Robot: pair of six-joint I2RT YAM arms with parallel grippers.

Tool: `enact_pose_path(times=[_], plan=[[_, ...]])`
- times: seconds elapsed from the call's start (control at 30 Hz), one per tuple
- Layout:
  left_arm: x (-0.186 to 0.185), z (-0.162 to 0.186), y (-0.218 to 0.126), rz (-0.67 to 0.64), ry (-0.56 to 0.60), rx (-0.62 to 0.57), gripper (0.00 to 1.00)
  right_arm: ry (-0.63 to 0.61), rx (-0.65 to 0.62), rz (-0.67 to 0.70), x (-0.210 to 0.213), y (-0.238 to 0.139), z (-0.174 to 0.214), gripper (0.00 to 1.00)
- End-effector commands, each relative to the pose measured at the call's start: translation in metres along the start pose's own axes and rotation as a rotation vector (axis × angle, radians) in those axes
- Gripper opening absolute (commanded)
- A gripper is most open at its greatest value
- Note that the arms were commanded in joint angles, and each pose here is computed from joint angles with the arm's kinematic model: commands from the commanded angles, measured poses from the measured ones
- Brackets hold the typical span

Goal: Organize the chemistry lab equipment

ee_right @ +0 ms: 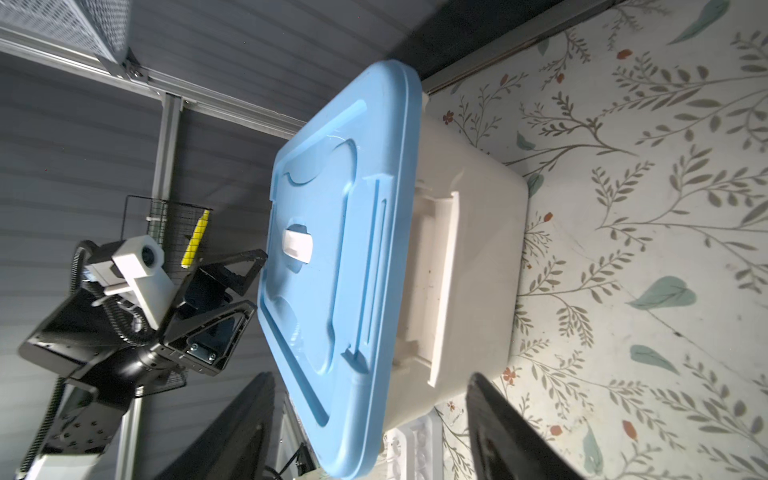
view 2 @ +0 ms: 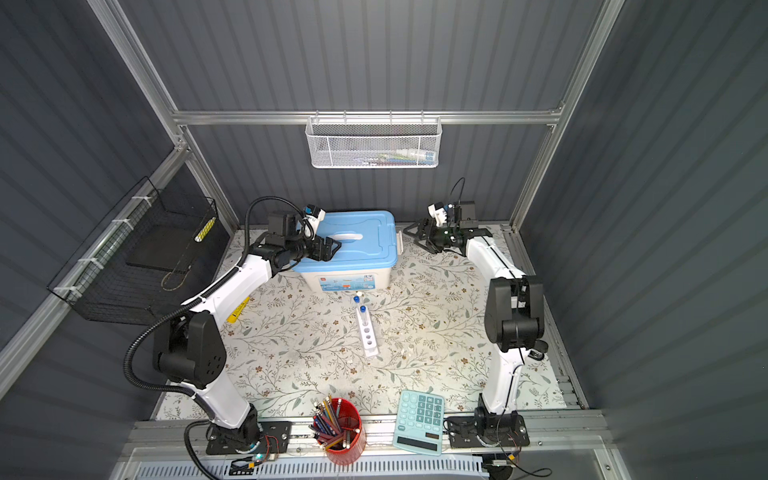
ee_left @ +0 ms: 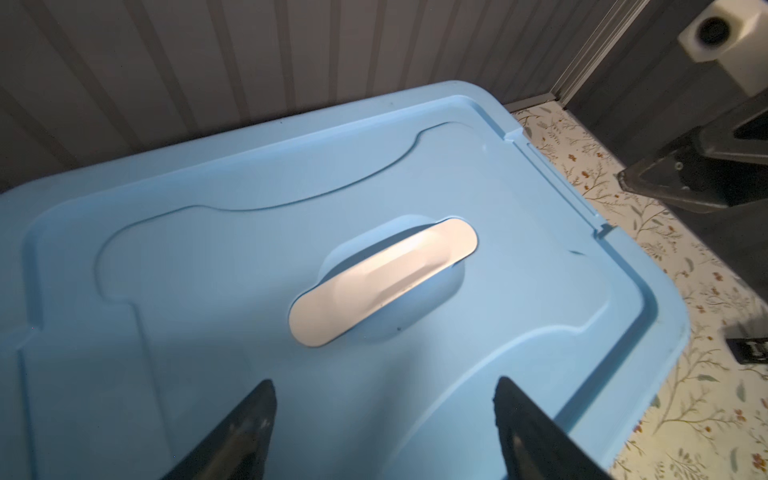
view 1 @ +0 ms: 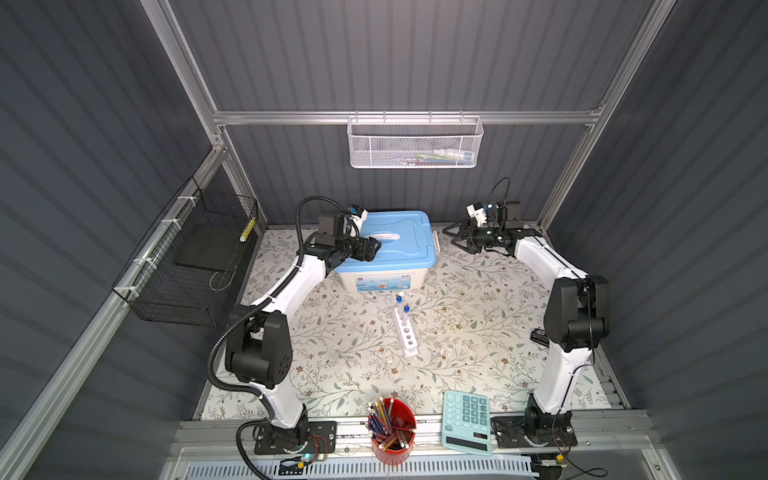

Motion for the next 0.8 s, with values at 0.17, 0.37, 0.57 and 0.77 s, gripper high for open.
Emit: enact_pose_path(times=[0.17,0.37,0.57,0.77], plan=[[0.001,-0.003,0.0,-0.174,0.129,0.031,0.84,-0.048,-0.003,0.134,-0.018,0.014,0.007,0.76],[-0.001,0.0,0.006,-0.172,0.14,0.047,0.83,-0.076,0.005,0.146,-0.017,0.02,0.008,0.77],[-0.004,0.001,0.008,-0.169,0.157,0.061,0.83,-0.092,0.016,0.155,-0.02,0.03,0.006,0.77],[-0.008,0.0,0.008,-0.184,0.184,0.074,0.83,-0.095,0.018,0.119,-0.015,0.038,0.002,0.78]])
Point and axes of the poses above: each gripper's point midway between its finger pads, its own y axis out along the fingers, its own x axis along the line the jaws close on, z = x × y, the point moved 3 cm from there along -y, back along the fingers, and after that the axes turned 4 degrees about y, right-handed, at the moved point
